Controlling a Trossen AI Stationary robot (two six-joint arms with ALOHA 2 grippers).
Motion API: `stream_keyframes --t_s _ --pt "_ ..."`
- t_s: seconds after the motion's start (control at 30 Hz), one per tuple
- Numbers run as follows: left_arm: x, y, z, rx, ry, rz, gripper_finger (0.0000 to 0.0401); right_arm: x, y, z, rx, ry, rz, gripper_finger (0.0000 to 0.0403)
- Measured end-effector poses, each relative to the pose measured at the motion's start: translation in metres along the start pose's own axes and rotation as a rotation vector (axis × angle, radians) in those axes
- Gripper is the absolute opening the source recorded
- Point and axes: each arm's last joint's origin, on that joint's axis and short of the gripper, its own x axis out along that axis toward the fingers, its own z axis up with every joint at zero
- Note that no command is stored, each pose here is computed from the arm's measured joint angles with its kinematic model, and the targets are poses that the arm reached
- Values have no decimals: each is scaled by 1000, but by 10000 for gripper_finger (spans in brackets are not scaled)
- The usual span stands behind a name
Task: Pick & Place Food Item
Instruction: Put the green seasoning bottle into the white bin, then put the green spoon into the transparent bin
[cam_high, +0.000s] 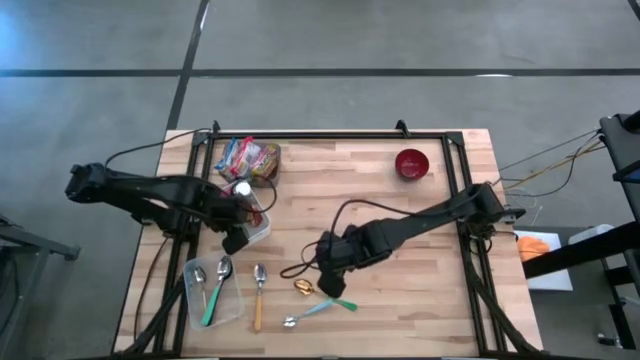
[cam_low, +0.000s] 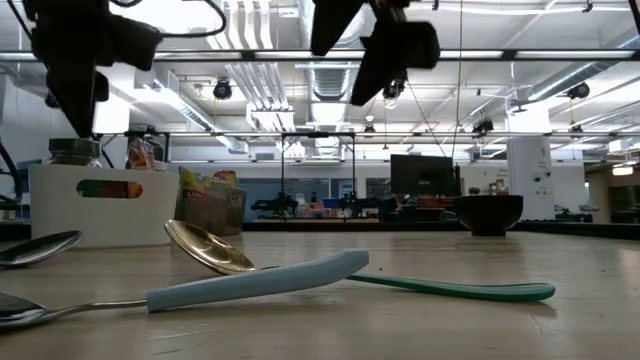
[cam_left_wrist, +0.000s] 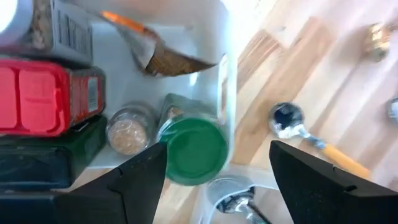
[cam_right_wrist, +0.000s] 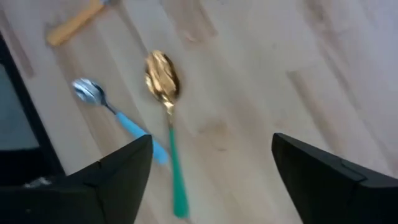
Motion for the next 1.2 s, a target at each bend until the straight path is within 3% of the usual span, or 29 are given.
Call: stream_keyframes --t_s 0.27,0.43,0.8,1.0,1.2 --pt "-30 -3 2 4 -88 -81 288 24 -5 -8 53 -12 30 234" --pt "-40 -2 1 -3 -128 -112 288 37 -4 -13 54 22 91 206" --pt "-41 -1 0 2 -131 -114 288 87 16 -6 5 126 114 202" --pt "-41 -1 -1 7 -129 -112 288 107 22 -6 -56 188 -26 202" --pt "-41 -1 -1 9 -129 -111 288 128 42 -15 -149 220 -26 202"
